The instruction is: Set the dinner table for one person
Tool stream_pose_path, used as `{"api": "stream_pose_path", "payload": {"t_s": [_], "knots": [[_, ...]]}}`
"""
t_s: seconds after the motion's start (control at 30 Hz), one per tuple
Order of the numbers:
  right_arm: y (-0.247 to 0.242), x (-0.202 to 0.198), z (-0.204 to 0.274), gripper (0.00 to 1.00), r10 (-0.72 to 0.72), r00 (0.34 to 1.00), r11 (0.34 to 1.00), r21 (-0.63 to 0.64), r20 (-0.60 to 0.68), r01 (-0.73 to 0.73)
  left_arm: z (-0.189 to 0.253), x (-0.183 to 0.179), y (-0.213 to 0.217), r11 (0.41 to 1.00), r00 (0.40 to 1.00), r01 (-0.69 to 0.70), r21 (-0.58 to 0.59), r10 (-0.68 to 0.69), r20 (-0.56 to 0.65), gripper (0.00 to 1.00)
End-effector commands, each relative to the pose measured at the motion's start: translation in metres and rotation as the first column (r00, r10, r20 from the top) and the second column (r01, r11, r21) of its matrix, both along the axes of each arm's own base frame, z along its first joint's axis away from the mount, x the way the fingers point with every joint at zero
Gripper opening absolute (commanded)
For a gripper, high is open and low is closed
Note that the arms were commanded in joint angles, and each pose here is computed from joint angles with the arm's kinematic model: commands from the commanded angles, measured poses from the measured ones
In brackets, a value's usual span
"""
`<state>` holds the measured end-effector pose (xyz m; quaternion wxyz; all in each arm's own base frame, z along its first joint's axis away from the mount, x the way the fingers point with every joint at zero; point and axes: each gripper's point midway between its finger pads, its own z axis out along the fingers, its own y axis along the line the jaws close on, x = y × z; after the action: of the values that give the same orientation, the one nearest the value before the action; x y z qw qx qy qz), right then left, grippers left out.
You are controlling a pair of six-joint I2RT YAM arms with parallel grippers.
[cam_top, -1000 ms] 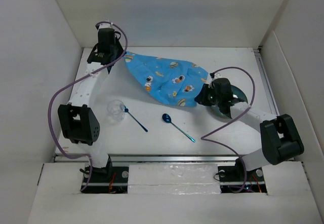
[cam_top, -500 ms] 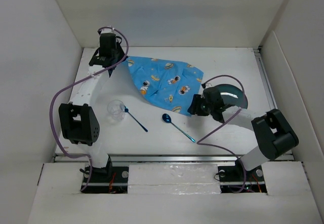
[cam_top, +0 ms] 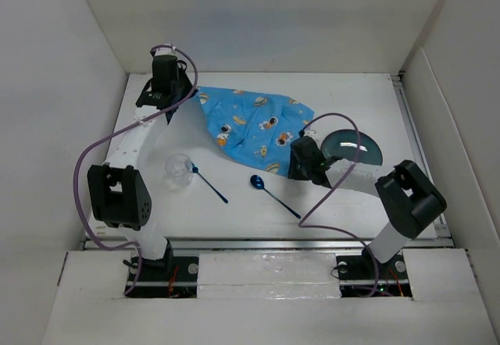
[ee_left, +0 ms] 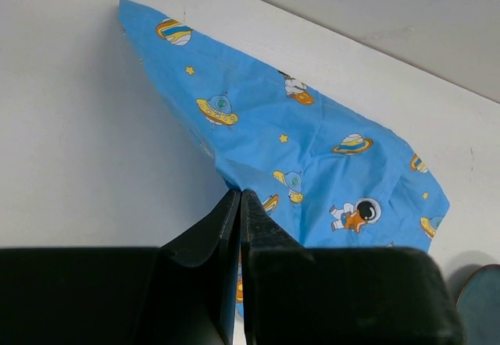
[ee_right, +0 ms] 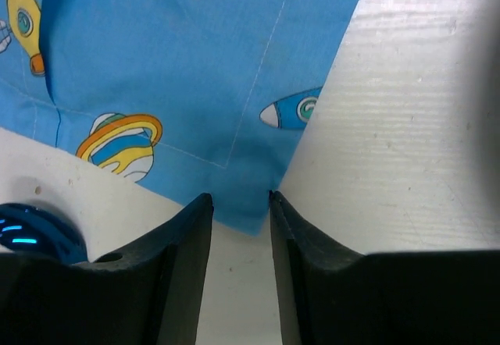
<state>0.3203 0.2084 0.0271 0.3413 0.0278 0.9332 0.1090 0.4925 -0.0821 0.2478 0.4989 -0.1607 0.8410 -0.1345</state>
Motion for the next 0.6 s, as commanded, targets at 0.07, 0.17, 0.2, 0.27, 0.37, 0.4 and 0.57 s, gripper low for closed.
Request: {"api": "stream_pose_path", "payload": {"t_s": [0.07,0.17,0.2,0.27,0.37,0.4,0.57], "knots": [[-0.018,-0.003,-0.027,0.28,-0.091,0.994,0.99,-0.116,-0.065,0.083,0.036,-0.007,0.0,1.0,0.994,0.007,-0.024,-0.005,0.112,0.0],[-0.021,-0.004,-0.03,0.03,-0.131,0.989,0.987,-0.102,-0.064,0.124,0.037,-0.008,0.0,1.0,0.993,0.007,-0.028,-0.003,0.12,0.0],[-0.019,0.0,-0.019,0.0,-0.138,0.99,0.988,-0.074,-0.029,0.136,0.038,-0.008,-0.001,1.0,0.992,0.008,-0.029,-0.004,0.122,0.0],[-0.021,0.002,-0.005,0.0,-0.151,0.988,0.987,-0.047,0.01,0.151,0.041,-0.008,0.0,1.0,0.992,0.005,-0.029,-0.002,0.129,0.0],[-0.022,0.02,0.052,0.0,-0.165,0.978,0.985,-0.03,0.128,0.171,0.063,-0.011,-0.002,0.999,0.985,0.013,-0.052,-0.004,0.17,0.0],[-0.031,0.021,0.069,0.0,-0.164,0.973,0.982,-0.066,0.16,0.176,0.074,-0.012,-0.002,0.998,0.98,0.013,-0.061,0.0,0.198,0.0],[-0.051,0.039,0.227,0.0,-0.196,0.878,0.981,0.083,0.438,0.177,0.16,-0.031,-0.01,0.985,0.924,0.067,-0.156,-0.002,0.382,0.0]]}}
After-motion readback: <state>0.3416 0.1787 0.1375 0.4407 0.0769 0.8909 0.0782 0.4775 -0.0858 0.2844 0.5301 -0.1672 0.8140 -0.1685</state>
